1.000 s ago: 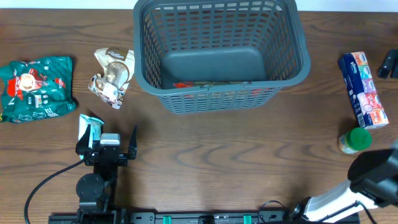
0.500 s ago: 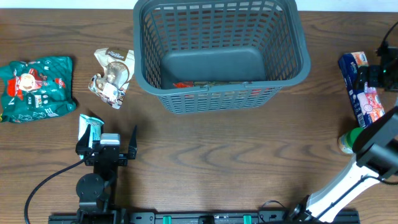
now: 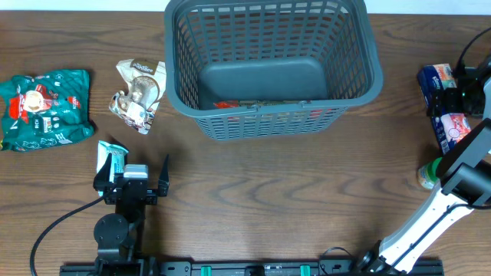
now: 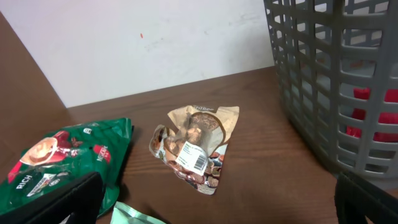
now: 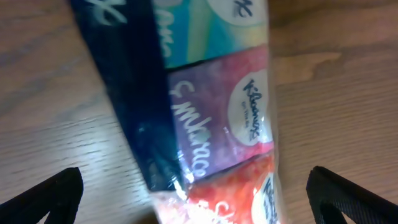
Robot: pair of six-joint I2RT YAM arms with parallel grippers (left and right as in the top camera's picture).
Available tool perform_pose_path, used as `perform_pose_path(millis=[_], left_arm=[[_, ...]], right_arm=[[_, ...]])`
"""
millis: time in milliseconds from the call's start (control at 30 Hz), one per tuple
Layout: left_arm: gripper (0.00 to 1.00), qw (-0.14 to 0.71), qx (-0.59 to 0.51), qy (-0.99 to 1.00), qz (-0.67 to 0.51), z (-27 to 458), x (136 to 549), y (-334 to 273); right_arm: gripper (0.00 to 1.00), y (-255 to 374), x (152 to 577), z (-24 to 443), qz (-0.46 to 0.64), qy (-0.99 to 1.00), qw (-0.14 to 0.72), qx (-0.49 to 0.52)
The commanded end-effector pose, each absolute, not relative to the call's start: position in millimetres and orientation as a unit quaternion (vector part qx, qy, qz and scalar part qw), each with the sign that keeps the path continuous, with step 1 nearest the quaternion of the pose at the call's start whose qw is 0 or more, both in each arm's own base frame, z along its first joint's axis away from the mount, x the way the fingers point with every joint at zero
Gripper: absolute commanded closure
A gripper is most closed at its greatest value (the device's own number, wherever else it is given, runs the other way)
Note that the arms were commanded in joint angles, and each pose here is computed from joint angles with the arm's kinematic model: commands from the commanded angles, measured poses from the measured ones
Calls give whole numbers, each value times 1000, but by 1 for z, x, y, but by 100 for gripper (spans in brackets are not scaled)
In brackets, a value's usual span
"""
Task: Pack container
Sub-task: 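Grasp the blue Kleenex tissue pack with the right gripper and lift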
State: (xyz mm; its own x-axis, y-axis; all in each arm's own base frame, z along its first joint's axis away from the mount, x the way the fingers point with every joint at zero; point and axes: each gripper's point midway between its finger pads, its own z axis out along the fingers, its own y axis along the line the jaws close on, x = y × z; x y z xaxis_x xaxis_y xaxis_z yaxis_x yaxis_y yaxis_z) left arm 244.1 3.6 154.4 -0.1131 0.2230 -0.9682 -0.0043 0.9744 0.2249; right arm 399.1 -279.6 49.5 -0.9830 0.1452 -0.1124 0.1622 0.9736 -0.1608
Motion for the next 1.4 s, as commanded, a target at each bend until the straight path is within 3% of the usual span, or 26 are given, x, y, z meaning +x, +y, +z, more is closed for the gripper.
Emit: perform_pose_path(millis=[0,467,500,533,567,833,1000,1167,1367], left_arm=[[1,644,78,755,91,137,244,5],[1,644,78,755,91,137,244,5],[2,644,78,755,91,137,244,5],[1,644,78,755,91,137,244,5],[1,644,78,755,91,137,244,5],[1,644,78,755,91,137,244,5],[2,644,78,755,91,137,244,5],[1,644,78,755,91,137,244,5],[1,644,78,755,91,137,244,5]], right_arm=[[1,-291,390,31,-75,992,38,96],[1,-275,383,-41,13,994,8,107],[11,-273,384,-42,19,994,8,106],[78,-271,385,-43,25,994,10,104],[99,-270,385,-43,27,994,11,107],[99,-259,390,-36,48,991,19,121],[99,-252,407,1,39,991,56,119],[99,-241,434,85,13,983,147,105],[99,-207,448,240,-48,947,310,72]])
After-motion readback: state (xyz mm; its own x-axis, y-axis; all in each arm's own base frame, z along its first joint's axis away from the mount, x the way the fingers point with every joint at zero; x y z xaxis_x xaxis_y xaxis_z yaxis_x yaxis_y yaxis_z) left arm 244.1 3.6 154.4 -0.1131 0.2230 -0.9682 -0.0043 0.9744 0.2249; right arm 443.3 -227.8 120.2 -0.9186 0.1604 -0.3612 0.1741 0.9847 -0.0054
